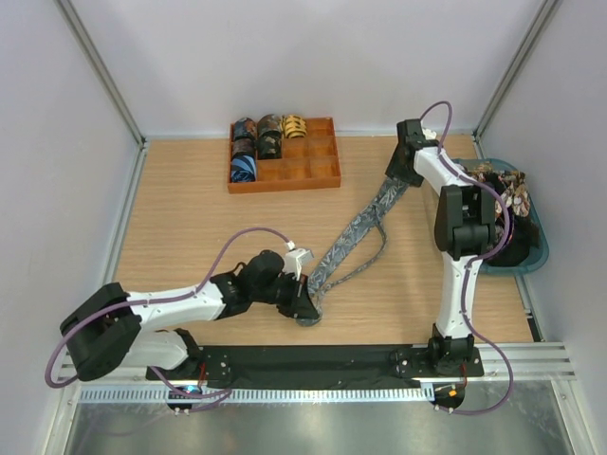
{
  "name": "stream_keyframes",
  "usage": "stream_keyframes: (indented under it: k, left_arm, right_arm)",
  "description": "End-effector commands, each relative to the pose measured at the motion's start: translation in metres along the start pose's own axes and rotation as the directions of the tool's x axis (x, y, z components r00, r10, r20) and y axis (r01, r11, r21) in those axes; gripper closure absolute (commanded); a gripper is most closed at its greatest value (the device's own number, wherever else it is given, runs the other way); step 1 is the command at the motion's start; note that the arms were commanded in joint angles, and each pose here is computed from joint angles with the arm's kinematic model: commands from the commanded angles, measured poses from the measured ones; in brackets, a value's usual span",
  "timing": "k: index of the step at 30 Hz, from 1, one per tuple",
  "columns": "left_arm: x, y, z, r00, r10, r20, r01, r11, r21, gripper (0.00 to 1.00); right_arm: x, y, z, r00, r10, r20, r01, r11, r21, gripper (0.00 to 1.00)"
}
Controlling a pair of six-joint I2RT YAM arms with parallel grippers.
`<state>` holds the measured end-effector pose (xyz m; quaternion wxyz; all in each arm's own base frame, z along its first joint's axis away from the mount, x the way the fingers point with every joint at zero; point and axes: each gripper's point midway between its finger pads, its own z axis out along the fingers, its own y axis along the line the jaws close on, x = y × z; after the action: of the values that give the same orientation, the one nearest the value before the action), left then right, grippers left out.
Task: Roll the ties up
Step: Flatten the tie
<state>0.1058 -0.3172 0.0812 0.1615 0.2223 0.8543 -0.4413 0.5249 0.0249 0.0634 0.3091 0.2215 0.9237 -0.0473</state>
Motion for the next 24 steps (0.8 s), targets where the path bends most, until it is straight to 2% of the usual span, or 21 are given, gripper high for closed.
stream_keyframes:
  k: [1,2,10,13,18,19,21,22,24]
  left_arm:
    - [-0.008,-0.019,-0.009,0.996,-0.071,0.052,0.064,0.988,0.137,1.00]
    - [-0.016,-0.020,-0.014,0.993,-0.076,0.088,0.061,0.985,0.159,1.00]
    - [-0.011,-0.007,-0.028,0.984,-0.121,0.130,0.101,0.983,0.156,1.00]
    - [-0.010,-0.005,-0.032,0.981,-0.129,0.147,0.107,0.982,0.153,1.00]
    - [-0.008,0.004,-0.041,0.974,-0.148,0.170,0.126,0.983,0.132,1.00]
    - [-0.009,0.006,-0.045,0.972,-0.151,0.178,0.130,0.984,0.126,1.00]
    - [-0.009,0.011,-0.046,0.972,-0.145,0.184,0.127,0.986,0.105,1.00]
    - [-0.008,0.015,-0.048,0.972,-0.149,0.183,0.134,0.987,0.089,1.00]
    - [-0.007,0.017,-0.048,0.972,-0.146,0.187,0.133,0.988,0.078,1.00]
  right_arm:
    - [-0.028,0.011,0.001,0.995,0.066,0.070,-0.065,0.998,-0.027,0.38]
    - [-0.029,0.010,0.004,0.995,0.079,0.063,-0.077,0.996,-0.034,0.39]
    - [-0.044,0.016,0.022,0.989,0.129,0.075,-0.127,0.991,-0.030,0.40]
    - [-0.040,0.014,0.031,0.990,0.129,0.063,-0.129,0.992,0.002,0.45]
    - [-0.043,0.014,0.031,0.989,0.130,0.076,-0.131,0.991,0.000,0.69]
    - [-0.043,0.014,0.031,0.989,0.129,0.076,-0.129,0.992,0.000,0.70]
    - [-0.043,0.014,0.030,0.989,0.129,0.076,-0.130,0.992,0.000,0.68]
    - [-0.043,0.013,0.030,0.989,0.126,0.077,-0.127,0.992,-0.001,0.60]
    - [-0.050,0.015,0.024,0.986,0.135,0.102,-0.133,0.991,-0.021,0.56]
